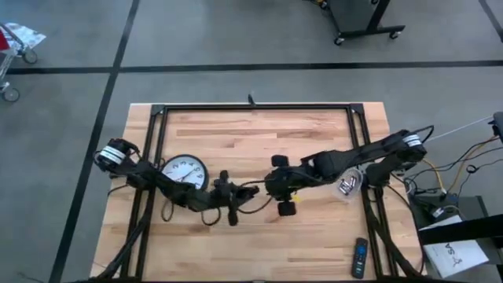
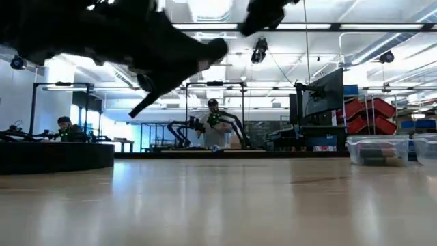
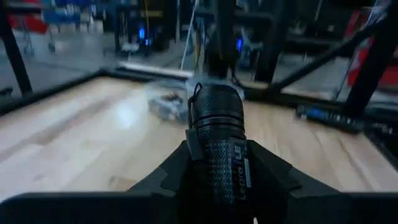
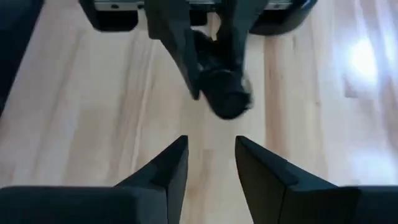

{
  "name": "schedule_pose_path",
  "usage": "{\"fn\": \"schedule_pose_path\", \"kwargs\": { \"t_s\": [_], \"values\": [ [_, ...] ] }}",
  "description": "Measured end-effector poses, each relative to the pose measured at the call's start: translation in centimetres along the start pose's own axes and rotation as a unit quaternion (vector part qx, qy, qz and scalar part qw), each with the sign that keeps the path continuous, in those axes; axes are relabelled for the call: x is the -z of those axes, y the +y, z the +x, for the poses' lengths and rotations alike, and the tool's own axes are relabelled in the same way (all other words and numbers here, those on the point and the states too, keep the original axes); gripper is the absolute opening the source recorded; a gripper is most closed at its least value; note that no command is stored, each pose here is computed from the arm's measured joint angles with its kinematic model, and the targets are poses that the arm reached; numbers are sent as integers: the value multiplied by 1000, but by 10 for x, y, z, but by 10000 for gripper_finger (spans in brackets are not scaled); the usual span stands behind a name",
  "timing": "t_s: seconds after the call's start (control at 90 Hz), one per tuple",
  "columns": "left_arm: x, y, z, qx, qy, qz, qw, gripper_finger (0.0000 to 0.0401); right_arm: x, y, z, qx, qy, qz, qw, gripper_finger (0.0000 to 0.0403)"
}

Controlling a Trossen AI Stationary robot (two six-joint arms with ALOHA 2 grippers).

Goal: Insert battery
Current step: Open the black flashlight battery compartment

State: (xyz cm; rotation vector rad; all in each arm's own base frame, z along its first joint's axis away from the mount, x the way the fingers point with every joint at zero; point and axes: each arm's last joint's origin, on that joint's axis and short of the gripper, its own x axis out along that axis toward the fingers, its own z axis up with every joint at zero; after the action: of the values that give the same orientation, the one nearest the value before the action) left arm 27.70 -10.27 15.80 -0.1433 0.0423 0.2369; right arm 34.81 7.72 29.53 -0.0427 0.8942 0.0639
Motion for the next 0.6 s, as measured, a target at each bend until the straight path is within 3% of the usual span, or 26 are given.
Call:
{"fn": "schedule_pose_path", "kwargs": {
  "t_s": [0.144, 0.344, 0.6],
  "values": [
    [11, 9, -7, -9, -5, -3, 1000, 96, -5, 1, 24, 2, 6, 25, 1000, 169],
    [26, 8, -1, -7, -12, 0, 1000, 96, -20, 4, 33, -1, -5, 37, 999, 216],
    [51, 11, 16, -12, -22, 2, 1000, 98, -32, 4, 24, -3, -27, 95, 995, 224]
  ]
}}
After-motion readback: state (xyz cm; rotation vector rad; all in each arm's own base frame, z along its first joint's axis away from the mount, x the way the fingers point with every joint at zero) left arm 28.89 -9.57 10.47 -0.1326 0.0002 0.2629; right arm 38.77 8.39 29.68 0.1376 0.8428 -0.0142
